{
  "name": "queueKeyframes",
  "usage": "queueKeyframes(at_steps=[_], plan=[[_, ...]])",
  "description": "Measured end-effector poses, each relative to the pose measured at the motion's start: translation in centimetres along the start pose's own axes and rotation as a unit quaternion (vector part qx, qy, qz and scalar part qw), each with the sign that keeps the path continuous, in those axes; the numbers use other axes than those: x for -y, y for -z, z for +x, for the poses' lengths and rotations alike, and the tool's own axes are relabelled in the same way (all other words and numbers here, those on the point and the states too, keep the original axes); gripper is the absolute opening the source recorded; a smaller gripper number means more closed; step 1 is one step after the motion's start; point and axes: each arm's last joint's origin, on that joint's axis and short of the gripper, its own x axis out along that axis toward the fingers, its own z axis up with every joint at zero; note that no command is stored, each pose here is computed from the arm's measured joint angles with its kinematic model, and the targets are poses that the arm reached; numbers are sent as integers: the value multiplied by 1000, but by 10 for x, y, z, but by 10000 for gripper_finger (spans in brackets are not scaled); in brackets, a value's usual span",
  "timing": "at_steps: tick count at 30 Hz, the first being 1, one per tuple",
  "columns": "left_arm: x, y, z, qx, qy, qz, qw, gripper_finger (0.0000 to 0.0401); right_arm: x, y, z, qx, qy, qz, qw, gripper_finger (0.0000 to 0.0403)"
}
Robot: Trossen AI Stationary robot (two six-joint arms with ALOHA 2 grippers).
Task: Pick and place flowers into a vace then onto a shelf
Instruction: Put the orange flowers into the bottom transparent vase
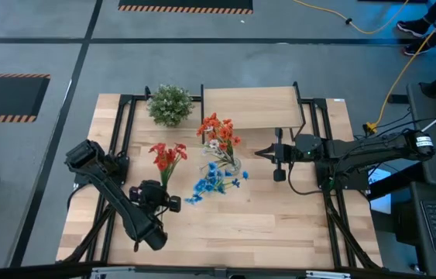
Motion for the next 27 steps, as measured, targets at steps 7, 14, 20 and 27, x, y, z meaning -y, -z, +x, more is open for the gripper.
queueKeyframes(at_steps=[7, 14, 20, 27], plan=[[2, -6, -2, 59, 59, 16, 996, 22, 0, -1, 0, 5, 1, 0, 1000, 4], [1, -24, -11, 110, 131, 48, 984, 22, 1, -5, 0, 24, 6, 0, 1000, 4], [-7, -65, -27, 165, 192, 93, 963, 22, 2, -9, 0, 44, 11, -3, 999, 4], [-18, -104, -35, 227, 199, 177, 937, 22, 2, -9, 0, 48, 13, -10, 999, 4]])
